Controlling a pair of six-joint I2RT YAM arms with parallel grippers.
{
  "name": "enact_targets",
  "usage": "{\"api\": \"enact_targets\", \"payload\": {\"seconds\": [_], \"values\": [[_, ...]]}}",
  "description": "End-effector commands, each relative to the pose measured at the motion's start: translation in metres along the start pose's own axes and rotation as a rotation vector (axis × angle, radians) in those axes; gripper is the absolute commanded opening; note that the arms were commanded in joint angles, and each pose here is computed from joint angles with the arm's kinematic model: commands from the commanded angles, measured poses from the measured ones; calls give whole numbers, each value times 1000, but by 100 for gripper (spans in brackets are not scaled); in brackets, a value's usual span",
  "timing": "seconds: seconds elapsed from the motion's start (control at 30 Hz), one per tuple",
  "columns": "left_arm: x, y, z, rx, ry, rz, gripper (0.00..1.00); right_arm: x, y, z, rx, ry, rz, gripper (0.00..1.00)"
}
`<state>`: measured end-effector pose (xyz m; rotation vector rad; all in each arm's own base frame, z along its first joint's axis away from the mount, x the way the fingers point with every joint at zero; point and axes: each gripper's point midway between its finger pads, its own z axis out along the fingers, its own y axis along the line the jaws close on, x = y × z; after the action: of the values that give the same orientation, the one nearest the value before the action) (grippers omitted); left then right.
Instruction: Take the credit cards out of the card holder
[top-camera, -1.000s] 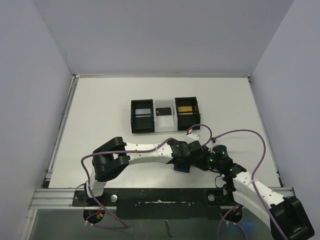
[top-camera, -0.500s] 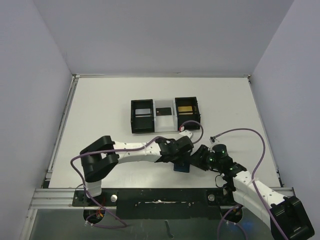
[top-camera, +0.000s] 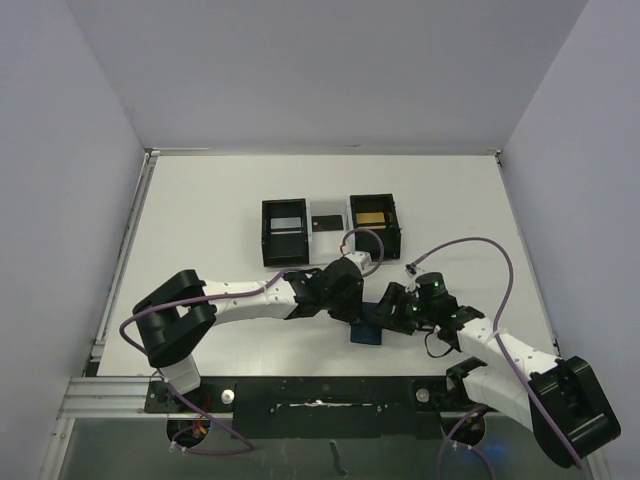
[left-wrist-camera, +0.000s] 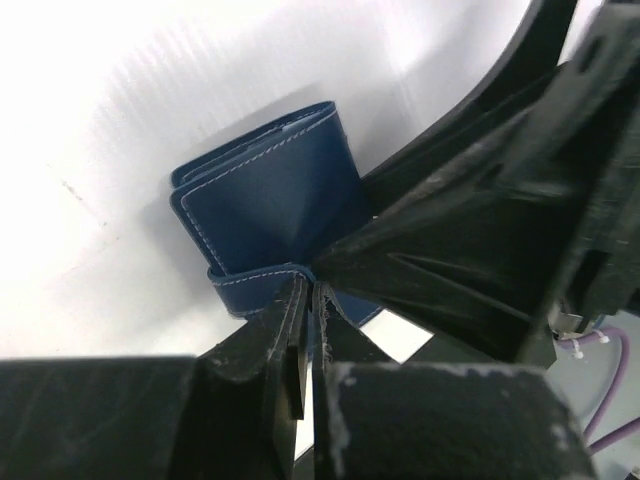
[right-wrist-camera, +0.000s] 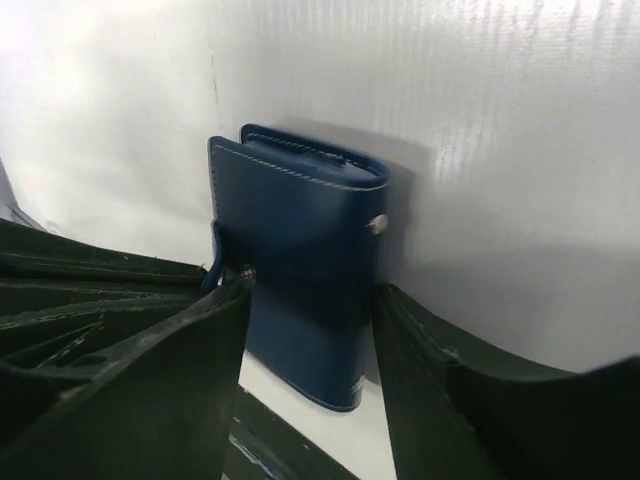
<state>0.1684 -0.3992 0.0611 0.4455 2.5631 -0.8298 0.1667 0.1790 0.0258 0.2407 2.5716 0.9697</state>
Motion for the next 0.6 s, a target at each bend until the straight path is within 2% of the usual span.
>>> {"api": "enact_targets", "payload": {"seconds": [0.0, 0.1, 0.23, 0.33, 0.43, 0.5, 0.57], "values": [[-24, -38, -11, 152, -70, -19, 0, 15, -8, -3, 33, 89, -58, 43], [-24, -29, -8, 128, -40, -31, 0, 17, -8, -8, 31, 90, -51, 27], [-25, -8, -11, 42, -20, -42, 0, 14, 3, -23, 0, 62, -50, 14], [-24, 15, -18, -77, -25, -43, 0, 4, 5, -28, -14, 18, -62, 16], [-15, 30, -21, -118, -31, -42, 0, 0, -12, -24, 34, 14, -52, 19], [-7, 46, -20, -156, -29, -66, 7, 0, -15, -16, 27, 28, -24, 21], [0, 49, -17, -147, -18, -93, 22, -7, -15, -17, 85, 47, 11, 26]]}}
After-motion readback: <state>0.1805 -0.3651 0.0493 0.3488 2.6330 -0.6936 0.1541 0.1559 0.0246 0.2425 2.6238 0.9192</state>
